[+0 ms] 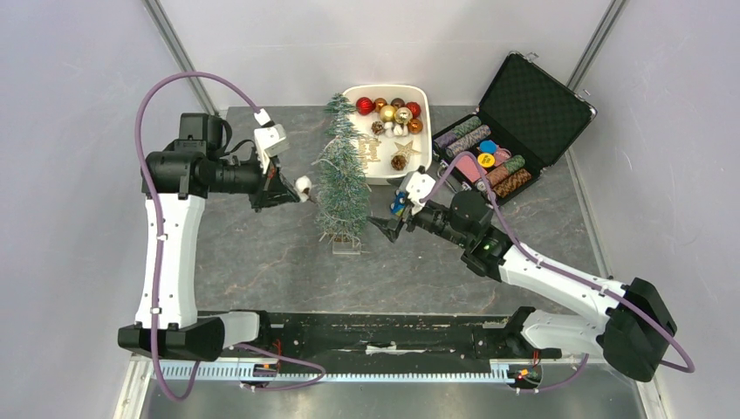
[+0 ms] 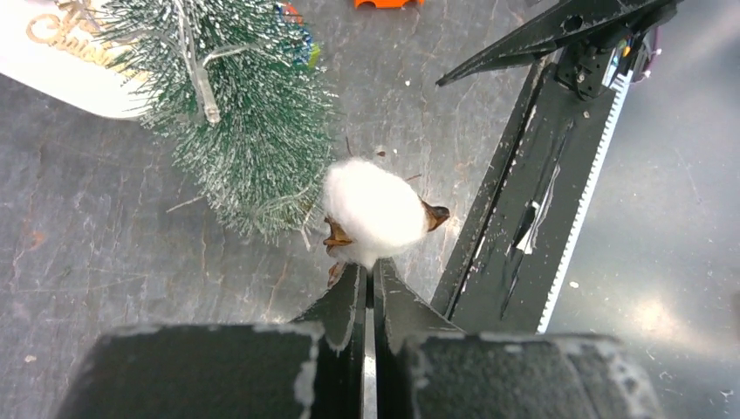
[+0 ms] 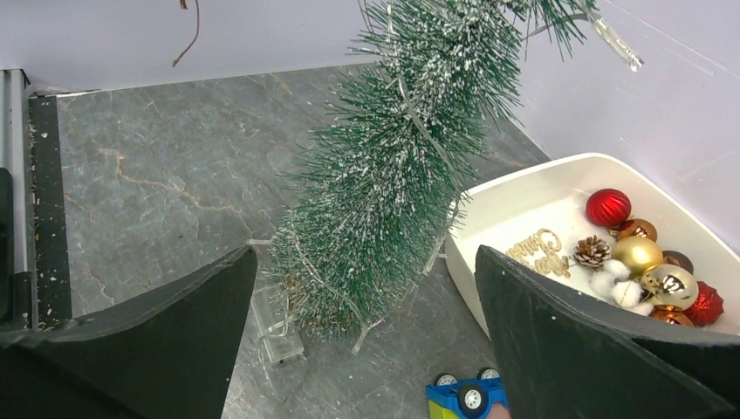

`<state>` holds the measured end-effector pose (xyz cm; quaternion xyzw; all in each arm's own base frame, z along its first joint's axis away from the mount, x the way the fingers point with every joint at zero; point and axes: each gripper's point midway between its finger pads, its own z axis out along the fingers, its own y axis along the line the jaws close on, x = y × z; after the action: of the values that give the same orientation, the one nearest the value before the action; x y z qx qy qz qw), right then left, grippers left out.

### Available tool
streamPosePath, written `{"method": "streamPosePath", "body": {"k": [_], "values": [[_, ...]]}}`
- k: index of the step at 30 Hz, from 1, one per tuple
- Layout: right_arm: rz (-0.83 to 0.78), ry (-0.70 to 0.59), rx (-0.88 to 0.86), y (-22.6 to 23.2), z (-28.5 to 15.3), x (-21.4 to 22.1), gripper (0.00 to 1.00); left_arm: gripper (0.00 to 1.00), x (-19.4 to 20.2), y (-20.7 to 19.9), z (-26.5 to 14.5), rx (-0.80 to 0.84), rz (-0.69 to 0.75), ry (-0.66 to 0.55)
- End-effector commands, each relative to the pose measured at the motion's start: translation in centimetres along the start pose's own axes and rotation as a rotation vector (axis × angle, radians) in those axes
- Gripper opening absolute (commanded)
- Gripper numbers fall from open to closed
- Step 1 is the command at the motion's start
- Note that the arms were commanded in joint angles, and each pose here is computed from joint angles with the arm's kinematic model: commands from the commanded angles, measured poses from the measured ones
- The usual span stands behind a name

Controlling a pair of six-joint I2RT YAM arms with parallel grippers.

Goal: Decorate the small christmas tree

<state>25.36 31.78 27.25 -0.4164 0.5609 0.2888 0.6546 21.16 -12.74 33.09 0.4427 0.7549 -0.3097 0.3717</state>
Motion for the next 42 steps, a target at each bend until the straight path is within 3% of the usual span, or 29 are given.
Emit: {"method": "streamPosePath", "body": {"k": [1, 5, 10, 16, 32, 42], "values": [[-0.015, -0.059, 0.014, -0.4, -0.5, -1.1, 0.98, 0.02, -2.0, 1.0, 0.0, -0.067, -0.015, -0.118], [-0.011, -0.073, 0.042, -1.0, -0.3, -1.0, 0.98, 0.02, -3.6, 4.6, -1.3, -0.316, -0.009, -0.197], [0.015, -0.076, 0.056, -1.9, 1.4, -0.8, 0.98, 0.02, -4.4, 5.6, -1.2, -0.345, -0.029, -0.219], [0.033, -0.077, 0.041, -2.3, 3.5, -0.6, 0.98, 0.03, -2.1, 7.8, -1.0, -0.44, -0.02, -0.131], [0.07, -0.093, -0.018, -2.0, 7.3, 0.0, 0.95, 0.02, 1.2, 6.8, 3.4, -0.34, -0.107, -0.099], [0.065, -0.103, -0.104, -0.8, 9.0, 0.3, 0.92, 0.02, 1.1, 6.9, 6.0, -0.265, -0.183, -0.181]]}}
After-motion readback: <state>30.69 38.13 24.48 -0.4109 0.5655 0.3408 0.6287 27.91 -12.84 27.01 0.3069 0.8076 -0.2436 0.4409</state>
